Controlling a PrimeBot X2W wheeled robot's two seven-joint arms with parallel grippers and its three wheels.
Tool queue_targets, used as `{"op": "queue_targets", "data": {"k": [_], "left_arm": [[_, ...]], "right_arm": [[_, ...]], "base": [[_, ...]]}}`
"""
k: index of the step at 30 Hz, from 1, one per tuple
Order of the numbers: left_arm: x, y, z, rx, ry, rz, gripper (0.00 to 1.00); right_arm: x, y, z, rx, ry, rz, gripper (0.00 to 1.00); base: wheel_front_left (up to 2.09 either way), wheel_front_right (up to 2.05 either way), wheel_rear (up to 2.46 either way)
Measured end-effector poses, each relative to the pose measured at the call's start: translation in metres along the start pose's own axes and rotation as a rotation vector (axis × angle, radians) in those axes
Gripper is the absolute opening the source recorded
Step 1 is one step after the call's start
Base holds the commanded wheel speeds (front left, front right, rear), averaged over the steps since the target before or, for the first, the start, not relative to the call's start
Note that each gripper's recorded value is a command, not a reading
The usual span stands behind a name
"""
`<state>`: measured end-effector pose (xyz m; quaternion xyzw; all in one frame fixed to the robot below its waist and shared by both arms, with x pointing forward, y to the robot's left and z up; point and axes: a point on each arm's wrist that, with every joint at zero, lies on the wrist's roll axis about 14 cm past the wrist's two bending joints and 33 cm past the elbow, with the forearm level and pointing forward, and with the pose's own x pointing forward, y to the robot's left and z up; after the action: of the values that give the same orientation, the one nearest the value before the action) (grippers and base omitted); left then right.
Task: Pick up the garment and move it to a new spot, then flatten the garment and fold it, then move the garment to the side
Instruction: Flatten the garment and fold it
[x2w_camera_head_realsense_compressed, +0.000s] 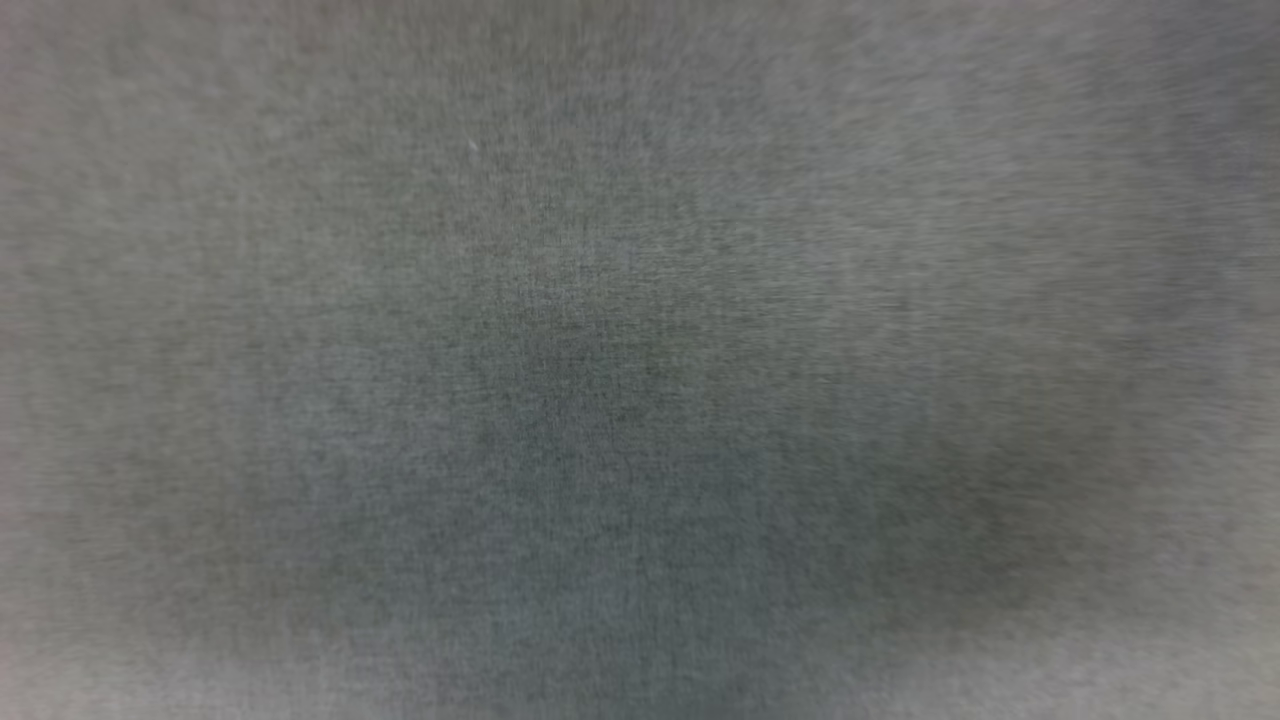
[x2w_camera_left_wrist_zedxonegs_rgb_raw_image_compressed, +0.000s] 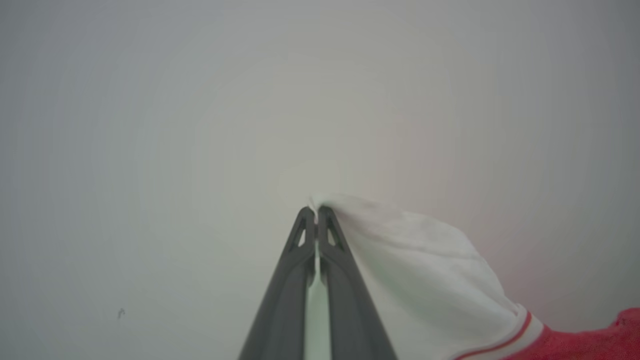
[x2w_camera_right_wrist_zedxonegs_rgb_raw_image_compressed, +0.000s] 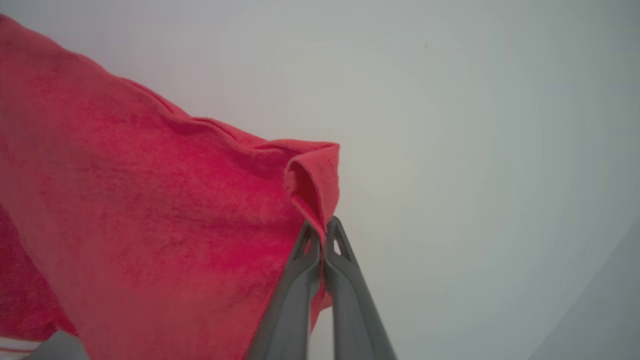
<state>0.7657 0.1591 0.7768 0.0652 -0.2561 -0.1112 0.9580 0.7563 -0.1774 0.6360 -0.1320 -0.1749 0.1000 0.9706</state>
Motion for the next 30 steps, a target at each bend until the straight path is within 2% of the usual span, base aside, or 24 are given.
{"op": "queue_targets", "data": {"k": [6, 10, 17, 24, 30], "left_arm": [[-0.021, -0.017, -0.113, -0.056, 0.160, -0.008, 0.00], [-0.048, -0.017, -0.166, -0.057, 0.270, -0.008, 0.00], [-0.088, -0.023, -0.193, -0.061, 0.392, -0.036, 0.00], [-0.144, -0.005, -0.181, -0.042, 0.536, -0.039, 0.00], [-0.212, -0.016, -0.167, -0.069, 0.681, -0.110, 0.00]], "right_arm": [[-0.015, 0.053, -0.104, 0.057, 0.156, 0.059, 0.00], [-0.022, 0.079, -0.140, 0.072, 0.216, 0.098, 0.00], [-0.034, 0.097, -0.150, 0.071, 0.275, 0.150, 0.00], [-0.065, 0.106, -0.135, 0.080, 0.352, 0.210, 0.00], [-0.107, 0.104, -0.116, 0.111, 0.460, 0.256, 0.00]], "base": [[0.00, 0.00, 0.00], [0.00, 0.00, 0.00], [0.00, 0.00, 0.00], [0.00, 0.00, 0.00], [0.00, 0.00, 0.00]]}}
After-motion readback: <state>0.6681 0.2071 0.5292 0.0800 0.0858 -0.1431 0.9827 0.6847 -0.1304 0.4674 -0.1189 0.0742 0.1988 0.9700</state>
